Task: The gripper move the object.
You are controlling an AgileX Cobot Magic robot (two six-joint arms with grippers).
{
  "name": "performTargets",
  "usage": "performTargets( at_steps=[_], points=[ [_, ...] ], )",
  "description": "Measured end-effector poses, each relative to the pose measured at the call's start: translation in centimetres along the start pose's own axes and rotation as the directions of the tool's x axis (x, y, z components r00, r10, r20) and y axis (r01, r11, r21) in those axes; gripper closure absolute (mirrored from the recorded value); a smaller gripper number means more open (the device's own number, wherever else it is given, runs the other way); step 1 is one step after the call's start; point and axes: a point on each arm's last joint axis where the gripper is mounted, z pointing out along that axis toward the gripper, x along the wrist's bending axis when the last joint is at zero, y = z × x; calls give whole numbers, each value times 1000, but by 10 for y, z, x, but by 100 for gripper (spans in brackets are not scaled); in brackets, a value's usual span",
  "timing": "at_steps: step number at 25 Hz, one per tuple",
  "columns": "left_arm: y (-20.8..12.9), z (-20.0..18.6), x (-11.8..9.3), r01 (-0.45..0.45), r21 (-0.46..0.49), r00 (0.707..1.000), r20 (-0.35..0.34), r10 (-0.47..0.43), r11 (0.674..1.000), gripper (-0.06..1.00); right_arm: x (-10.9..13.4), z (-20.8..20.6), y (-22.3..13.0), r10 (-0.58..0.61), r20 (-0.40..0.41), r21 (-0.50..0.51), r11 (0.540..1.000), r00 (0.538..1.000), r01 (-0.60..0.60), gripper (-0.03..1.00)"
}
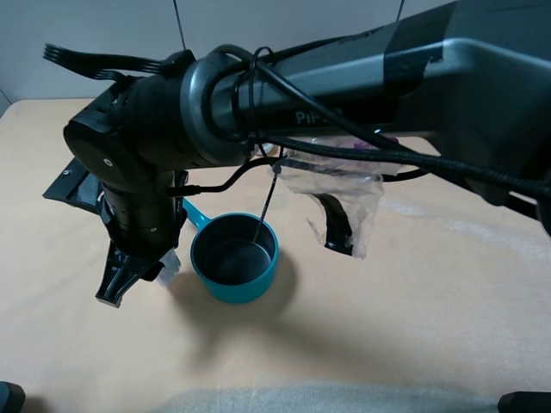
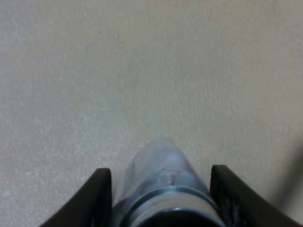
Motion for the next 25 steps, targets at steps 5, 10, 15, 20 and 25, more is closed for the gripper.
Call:
performTargets(
  at_steps=[5,10,15,20,25],
  points=[
    [0,0,0,0,0,1000,0,0,1000,19,0,0,0,-4,0,0,1000,1000,4,60],
    [0,0,0,0,0,1000,0,0,1000,19,0,0,0,-7,0,0,1000,1000,7,54],
    [0,0,0,0,0,1000,0,0,1000,19,0,0,0,-10,1,0,1000,1000,10,54],
    [0,0,0,0,0,1000,0,0,1000,19,0,0,0,-12,1,0,1000,1000,12,49],
    [0,0,0,0,0,1000,0,0,1000,19,-1,0,0,-16,6,1,1000,1000,16,38]
  ],
)
